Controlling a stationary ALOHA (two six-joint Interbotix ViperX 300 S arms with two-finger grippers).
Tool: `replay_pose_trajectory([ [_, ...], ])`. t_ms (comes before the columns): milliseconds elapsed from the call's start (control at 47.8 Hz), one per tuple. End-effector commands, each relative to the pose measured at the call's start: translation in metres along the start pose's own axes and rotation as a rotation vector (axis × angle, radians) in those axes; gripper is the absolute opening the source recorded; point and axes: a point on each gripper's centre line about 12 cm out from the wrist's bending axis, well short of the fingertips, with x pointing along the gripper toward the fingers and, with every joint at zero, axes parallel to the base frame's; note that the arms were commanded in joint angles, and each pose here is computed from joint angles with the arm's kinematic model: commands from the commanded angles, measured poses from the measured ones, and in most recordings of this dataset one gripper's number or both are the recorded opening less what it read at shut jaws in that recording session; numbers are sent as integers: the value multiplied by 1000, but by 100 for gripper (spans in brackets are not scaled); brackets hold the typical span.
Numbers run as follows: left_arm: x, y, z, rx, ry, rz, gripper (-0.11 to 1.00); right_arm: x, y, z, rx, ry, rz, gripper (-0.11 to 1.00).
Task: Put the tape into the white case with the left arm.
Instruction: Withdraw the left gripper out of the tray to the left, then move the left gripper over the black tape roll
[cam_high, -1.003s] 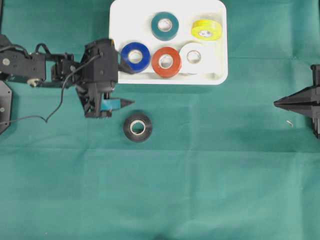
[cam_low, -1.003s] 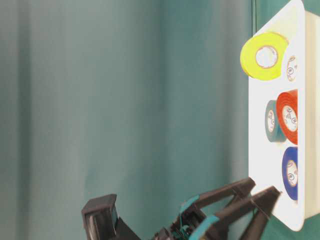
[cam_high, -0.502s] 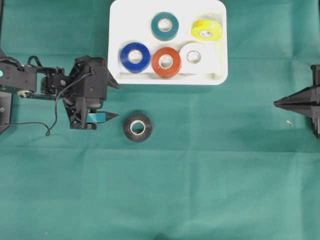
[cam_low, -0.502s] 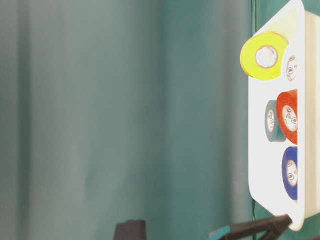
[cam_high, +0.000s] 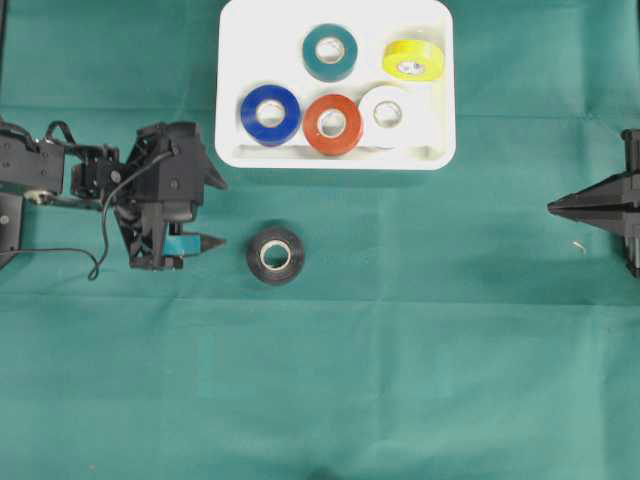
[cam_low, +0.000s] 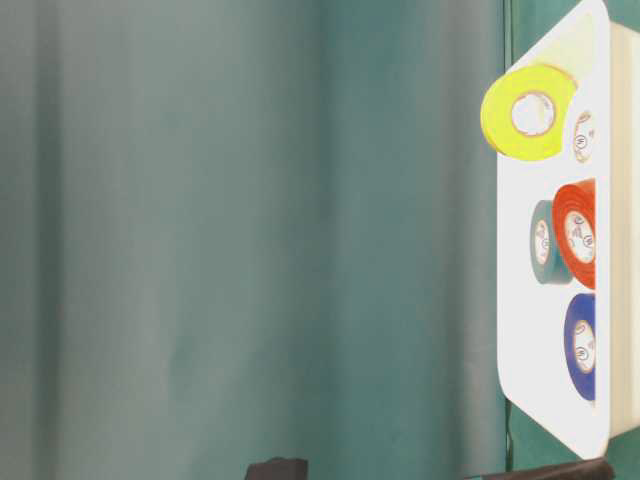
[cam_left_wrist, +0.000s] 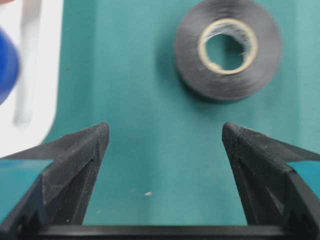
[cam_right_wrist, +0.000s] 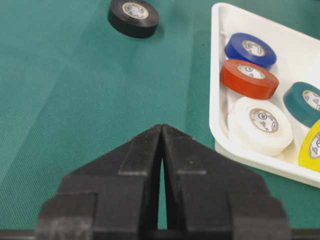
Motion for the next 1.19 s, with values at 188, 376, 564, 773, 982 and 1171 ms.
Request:
replay_pose_trajectory([
  [188,13,-7,22,9,-29,-14,92,0,2,-7,-9,17,6,-9],
  [376,26,-7,33,-84,-27,-16,92,0,2,-6,-9,16,7,-9],
  [564,35,-7,42,-376,-19,-19,92,0,2,-6,-11,16,8,-9],
  [773,34,-10,41,-423,-5,-24,92,0,2,-6,-9,16,7,-9],
  [982,35,-17,43,-408,-4,-37,91,0,2,-6,-9,14,6,-9],
  [1171,35,-17,42,-406,0,-37,92,0,2,-6,-11,16,7,-9],
])
